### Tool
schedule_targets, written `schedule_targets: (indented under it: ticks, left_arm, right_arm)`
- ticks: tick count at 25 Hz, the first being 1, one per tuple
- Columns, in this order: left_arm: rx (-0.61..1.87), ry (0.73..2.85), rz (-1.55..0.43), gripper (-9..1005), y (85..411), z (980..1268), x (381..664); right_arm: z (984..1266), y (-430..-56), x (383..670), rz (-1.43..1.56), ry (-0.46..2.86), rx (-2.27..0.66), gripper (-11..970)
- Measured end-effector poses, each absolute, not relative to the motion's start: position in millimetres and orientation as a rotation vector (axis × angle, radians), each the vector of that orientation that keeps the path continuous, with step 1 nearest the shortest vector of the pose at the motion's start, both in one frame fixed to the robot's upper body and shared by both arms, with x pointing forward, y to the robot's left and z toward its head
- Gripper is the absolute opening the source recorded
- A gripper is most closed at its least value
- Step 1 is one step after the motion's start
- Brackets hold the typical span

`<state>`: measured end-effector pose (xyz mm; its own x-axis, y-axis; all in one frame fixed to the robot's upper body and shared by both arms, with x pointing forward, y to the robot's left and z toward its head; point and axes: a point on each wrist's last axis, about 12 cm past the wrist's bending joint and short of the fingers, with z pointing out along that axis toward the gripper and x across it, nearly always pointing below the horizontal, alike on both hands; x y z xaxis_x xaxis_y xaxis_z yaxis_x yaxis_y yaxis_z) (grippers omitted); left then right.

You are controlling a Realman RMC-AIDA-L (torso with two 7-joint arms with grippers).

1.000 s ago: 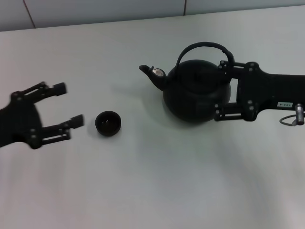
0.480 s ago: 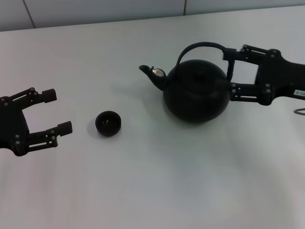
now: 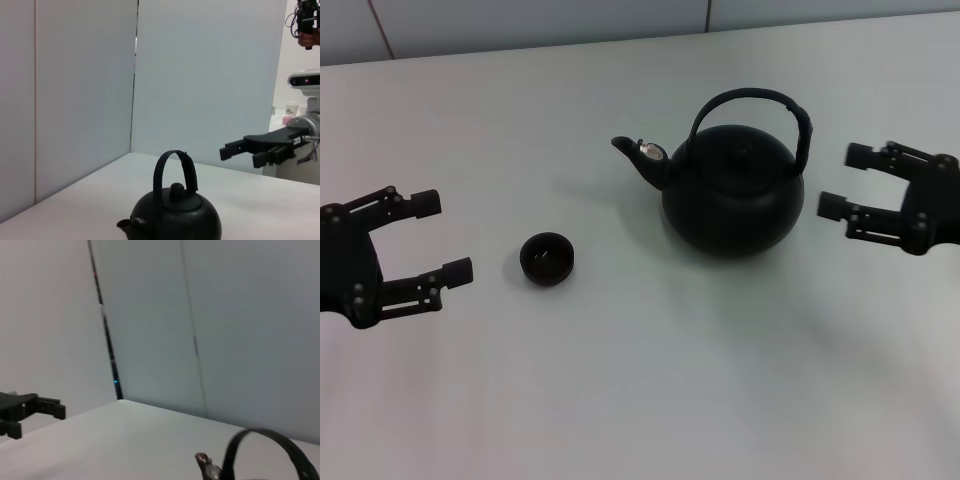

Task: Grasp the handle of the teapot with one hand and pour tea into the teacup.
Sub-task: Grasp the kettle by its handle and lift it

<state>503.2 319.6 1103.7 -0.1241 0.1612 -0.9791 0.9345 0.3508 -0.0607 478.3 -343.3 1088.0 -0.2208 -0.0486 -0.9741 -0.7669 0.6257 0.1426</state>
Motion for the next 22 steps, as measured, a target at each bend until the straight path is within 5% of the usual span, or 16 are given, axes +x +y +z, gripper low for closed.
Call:
schedule_targets:
  ticks: [8,22]
  left_arm:
    - [1.055,1.576,-0.923,854,317,1101,503]
    - [1.053,1.583,-0.918,855,317,1100,503]
  right_arm:
    - [1072,-356,474,0.711,1.738,-0.535,818]
    - [1058,-337,507,0.669,1.769,-0.510,818]
